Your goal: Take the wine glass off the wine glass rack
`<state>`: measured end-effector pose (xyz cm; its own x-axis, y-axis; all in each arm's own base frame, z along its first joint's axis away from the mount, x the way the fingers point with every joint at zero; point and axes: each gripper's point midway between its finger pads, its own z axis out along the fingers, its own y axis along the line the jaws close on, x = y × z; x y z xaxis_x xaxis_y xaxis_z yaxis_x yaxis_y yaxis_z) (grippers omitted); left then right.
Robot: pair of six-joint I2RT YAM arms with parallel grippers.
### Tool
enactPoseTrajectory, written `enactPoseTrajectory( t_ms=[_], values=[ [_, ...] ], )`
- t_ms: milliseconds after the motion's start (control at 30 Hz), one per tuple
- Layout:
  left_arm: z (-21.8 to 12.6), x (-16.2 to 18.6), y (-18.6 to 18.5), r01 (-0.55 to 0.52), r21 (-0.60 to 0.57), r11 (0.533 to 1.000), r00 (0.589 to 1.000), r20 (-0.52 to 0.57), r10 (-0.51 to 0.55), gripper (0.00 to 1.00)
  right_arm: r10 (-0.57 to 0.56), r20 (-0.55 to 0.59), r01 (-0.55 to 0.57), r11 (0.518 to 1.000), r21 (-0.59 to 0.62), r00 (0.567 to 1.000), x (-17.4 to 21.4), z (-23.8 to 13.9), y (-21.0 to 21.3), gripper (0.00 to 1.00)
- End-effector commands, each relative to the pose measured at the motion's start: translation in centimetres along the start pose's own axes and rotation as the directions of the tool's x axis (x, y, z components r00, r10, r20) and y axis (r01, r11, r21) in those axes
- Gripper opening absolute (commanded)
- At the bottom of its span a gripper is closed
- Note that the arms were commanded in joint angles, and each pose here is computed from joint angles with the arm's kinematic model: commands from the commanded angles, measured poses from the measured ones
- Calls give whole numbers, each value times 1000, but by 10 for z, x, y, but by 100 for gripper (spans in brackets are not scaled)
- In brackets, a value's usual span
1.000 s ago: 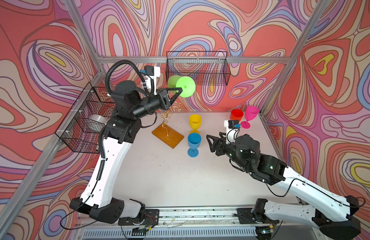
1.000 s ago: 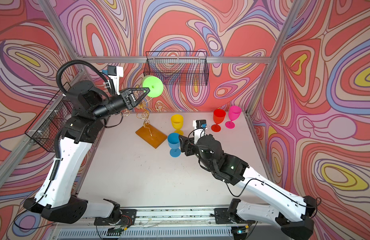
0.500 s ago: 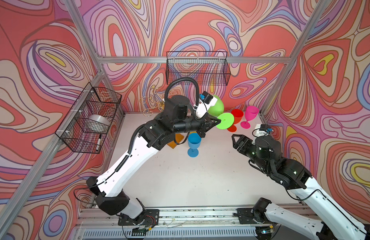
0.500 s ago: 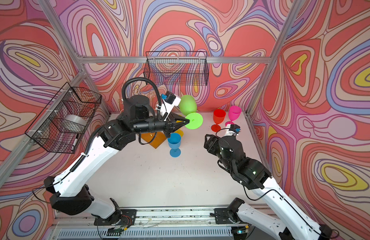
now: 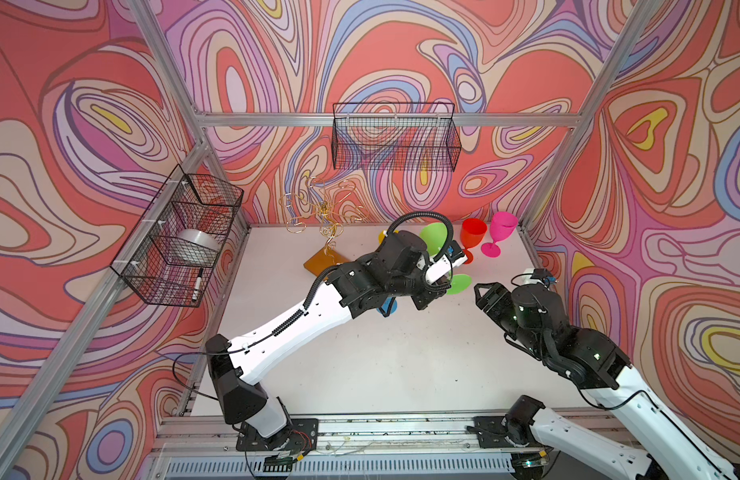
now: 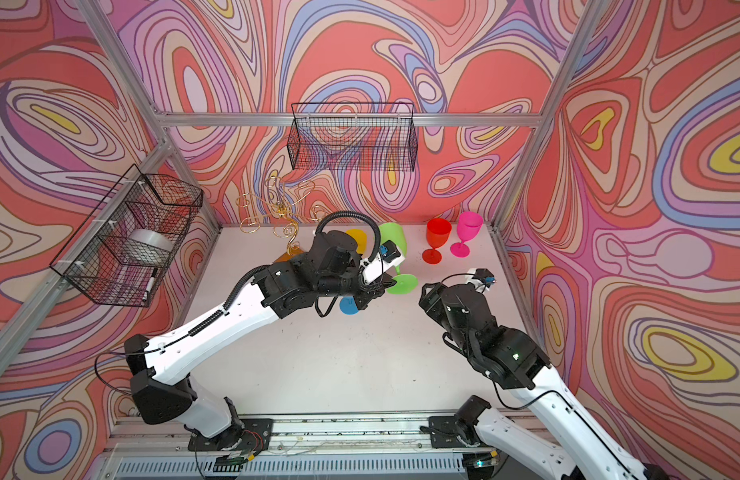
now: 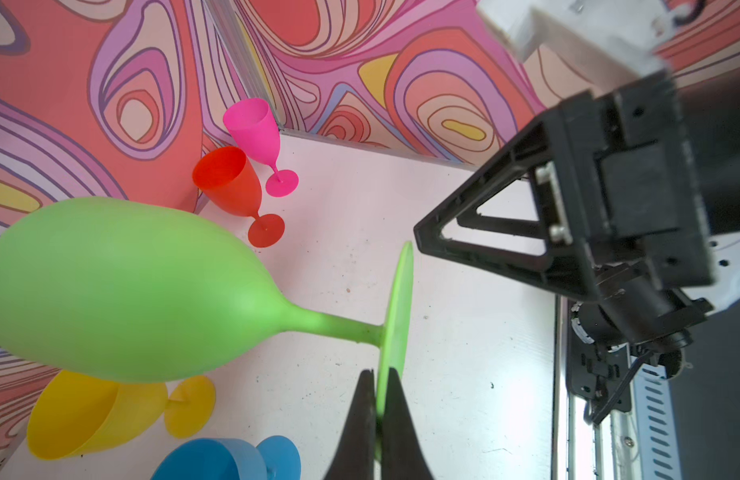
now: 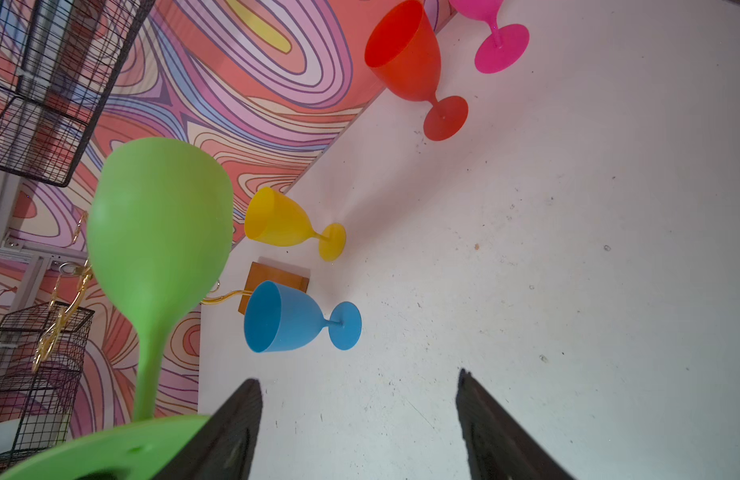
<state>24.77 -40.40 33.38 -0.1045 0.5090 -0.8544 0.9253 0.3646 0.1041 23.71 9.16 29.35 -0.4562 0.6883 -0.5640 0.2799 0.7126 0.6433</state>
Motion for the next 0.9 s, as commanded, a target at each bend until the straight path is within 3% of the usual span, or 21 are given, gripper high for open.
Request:
enactPoseTrajectory(
  t_ms=[0, 433, 867],
  values=[
    [-16, -17, 0, -103, -50, 993, 991, 82, 107, 0, 30, -15, -29, 998, 51, 999, 7, 7, -12, 77],
    [5, 31, -10, -248, -147, 958, 964, 59, 259, 0, 152, -146, -150, 988, 23, 978, 26, 39, 2, 75],
    [6, 51, -3, -298, -338, 893, 937, 75, 342, 0, 326, -316, -350, 937, -21, 891, 41, 64, 7, 70]
  ],
)
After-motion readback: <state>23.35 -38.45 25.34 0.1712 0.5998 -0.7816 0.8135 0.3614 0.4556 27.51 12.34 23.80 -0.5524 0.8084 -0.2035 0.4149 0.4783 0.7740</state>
